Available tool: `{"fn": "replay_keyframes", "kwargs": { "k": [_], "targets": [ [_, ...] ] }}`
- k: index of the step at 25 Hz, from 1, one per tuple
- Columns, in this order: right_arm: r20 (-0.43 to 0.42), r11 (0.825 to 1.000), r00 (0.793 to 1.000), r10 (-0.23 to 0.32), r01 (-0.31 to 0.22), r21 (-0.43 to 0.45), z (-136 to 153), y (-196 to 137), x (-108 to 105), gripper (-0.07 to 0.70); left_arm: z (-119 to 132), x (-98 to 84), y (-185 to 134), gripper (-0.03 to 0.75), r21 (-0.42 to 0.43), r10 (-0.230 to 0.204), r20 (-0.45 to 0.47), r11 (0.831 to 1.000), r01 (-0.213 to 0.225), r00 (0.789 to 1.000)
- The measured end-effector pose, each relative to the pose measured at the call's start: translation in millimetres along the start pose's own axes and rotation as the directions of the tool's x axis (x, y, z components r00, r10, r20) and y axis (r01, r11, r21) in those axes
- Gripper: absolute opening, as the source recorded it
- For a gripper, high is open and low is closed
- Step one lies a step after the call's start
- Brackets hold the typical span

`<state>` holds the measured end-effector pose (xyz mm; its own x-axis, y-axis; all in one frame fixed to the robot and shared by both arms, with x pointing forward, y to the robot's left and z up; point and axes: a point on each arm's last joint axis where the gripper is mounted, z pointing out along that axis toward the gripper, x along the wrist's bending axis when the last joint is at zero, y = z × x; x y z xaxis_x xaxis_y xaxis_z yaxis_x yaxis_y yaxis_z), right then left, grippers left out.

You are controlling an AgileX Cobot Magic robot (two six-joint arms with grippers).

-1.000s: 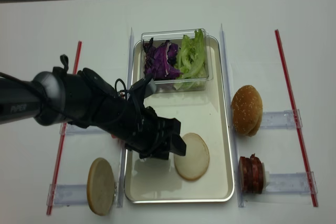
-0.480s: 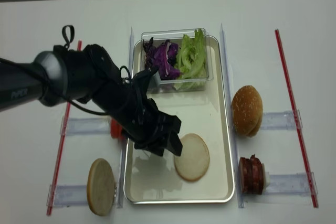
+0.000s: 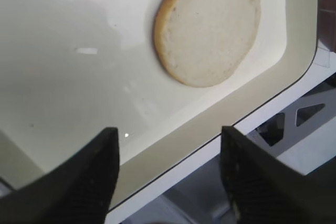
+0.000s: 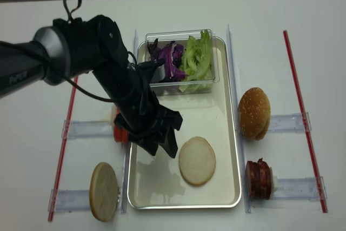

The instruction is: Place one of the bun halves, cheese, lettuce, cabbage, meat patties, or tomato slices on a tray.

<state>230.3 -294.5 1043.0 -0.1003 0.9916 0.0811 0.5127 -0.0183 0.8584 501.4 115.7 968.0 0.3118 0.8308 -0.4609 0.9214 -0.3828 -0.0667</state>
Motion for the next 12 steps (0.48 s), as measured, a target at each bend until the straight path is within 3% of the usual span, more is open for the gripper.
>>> {"fn": "replay_keyframes", "kwargs": {
  "k": [5,12],
  "targets": [
    [0.0,1.0,1.0,0.0,0.0,0.0,0.0,0.0,0.0,0.475,-14.9,-2.2,3.2,0.43,0.04,0.015,-0.067,0.999,-0.012,0.998],
    [0.0,1.0,1.0,0.0,0.0,0.0,0.0,0.0,0.0,0.475,-39.1,-6.3,18.3,0.419,-0.035,0.013,-0.166,0.999,-0.019,0.986]
  ]
}}
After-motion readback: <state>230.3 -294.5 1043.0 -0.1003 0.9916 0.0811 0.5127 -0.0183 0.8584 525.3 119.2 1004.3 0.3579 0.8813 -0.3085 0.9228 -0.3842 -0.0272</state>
